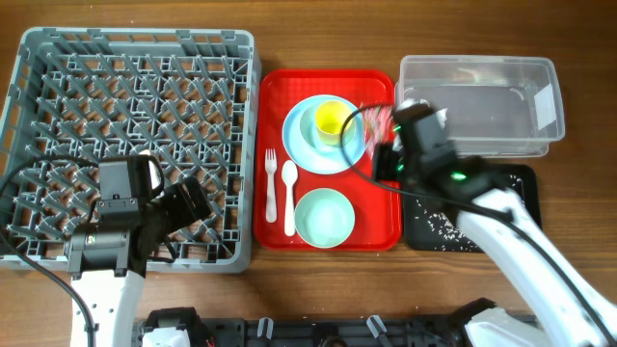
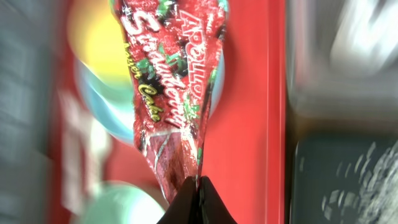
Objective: Sort waste into correct bins and load items into the dishwasher rack
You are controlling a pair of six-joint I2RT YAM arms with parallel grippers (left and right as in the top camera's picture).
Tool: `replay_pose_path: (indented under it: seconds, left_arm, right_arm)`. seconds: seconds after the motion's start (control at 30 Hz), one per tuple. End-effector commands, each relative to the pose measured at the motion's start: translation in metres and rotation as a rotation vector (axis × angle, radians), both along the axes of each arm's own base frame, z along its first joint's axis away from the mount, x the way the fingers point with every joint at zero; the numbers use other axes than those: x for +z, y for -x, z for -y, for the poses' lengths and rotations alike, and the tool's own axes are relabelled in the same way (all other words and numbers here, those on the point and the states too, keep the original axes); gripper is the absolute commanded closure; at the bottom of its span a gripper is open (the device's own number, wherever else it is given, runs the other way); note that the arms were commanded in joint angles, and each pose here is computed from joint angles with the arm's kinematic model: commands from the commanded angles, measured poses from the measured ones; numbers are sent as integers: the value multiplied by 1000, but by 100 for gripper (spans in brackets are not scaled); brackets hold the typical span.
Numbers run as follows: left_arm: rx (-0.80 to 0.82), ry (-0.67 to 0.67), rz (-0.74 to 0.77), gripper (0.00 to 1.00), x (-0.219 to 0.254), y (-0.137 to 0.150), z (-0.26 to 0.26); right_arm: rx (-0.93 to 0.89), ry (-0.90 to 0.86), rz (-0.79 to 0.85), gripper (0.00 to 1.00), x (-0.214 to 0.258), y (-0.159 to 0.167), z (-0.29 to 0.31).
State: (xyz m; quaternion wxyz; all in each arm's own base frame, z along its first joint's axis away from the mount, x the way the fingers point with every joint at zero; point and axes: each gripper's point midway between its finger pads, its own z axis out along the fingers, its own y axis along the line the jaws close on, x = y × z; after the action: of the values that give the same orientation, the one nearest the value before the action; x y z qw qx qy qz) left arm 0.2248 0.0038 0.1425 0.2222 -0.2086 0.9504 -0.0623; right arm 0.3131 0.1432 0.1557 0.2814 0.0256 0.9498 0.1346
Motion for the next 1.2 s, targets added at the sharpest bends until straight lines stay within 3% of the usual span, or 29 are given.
replay_pose_path:
  seconds: [0.0, 0.2, 0.33, 0.43, 0.53, 0.57, 0.6, 0.7, 0.8, 0.93, 1.03, 1.17]
  left_arm:
    - [6, 11, 20, 0, 6, -2, 0]
    - [6, 10, 19, 0, 6, -2, 0]
    - [6, 12, 1, 0, 2, -3, 0]
    - [6, 14, -29, 0, -4, -4, 0]
    - [6, 16, -71, 0, -13, -5, 0]
    - [6, 17, -83, 0, -16, -5, 0]
    - [6, 17, -94, 0, -18, -5, 0]
    - [7, 18, -100, 0, -19, -5, 0]
    - [60, 42, -47, 0, -8, -5, 0]
    - [50, 83, 107, 0, 24, 0, 8]
    - [47, 80, 191, 0, 41, 6, 8]
    - [45, 78, 236, 0, 50, 10, 8]
  right_arm:
    - [-111, 22, 159, 96, 46, -20, 39]
    - [-437, 208, 132, 96, 16, -41, 136]
    - [-483, 241, 95, 96, -24, -69, 160]
    - [-461, 167, 91, 95, -39, -86, 157]
    - [-449, 157, 125, 76, -35, -94, 158]
    - [-429, 171, 137, 63, -32, -95, 158]
    - [-416, 182, 142, 39, -31, -95, 158]
    - [-376, 216, 129, 11, -32, -92, 158]
    - [-361, 205, 130, 7, -23, -87, 155]
    - [-382, 157, 223, 2, 26, -74, 154]
    - [-376, 165, 276, 1, 60, -46, 156]
    - [-361, 176, 222, 0, 75, 18, 158]
